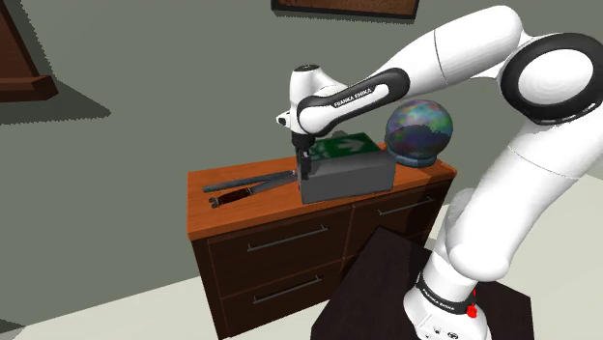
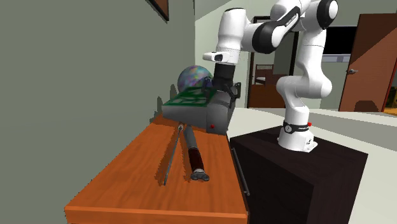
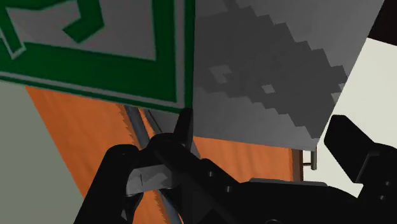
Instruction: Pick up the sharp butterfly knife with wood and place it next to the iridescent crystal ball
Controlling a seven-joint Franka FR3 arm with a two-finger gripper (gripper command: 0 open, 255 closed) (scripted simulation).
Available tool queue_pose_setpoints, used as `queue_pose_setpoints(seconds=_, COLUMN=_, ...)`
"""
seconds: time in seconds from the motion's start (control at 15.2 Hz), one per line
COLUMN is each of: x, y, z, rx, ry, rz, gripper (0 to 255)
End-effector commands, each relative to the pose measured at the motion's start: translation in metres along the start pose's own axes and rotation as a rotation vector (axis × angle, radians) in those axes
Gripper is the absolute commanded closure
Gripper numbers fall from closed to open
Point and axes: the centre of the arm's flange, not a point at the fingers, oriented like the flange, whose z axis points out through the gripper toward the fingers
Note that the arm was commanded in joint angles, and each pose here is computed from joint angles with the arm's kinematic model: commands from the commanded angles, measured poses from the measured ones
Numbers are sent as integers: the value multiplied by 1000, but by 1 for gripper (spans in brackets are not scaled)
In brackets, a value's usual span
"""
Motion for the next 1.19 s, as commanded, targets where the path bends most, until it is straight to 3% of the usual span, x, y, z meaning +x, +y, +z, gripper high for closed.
queue_pose_setpoints(seconds=0.0, x=37, y=14, z=49, rx=-26, ry=14, rz=-73, gripper=0)
queue_pose_setpoints(seconds=0.4, x=95, y=34, z=77, rx=-110, ry=62, rz=-246, gripper=0)
queue_pose_setpoints(seconds=0.92, x=100, y=39, z=117, rx=-112, ry=63, rz=-251, gripper=0)
queue_pose_setpoints(seconds=1.12, x=100, y=39, z=117, rx=-112, ry=63, rz=-251, gripper=0)
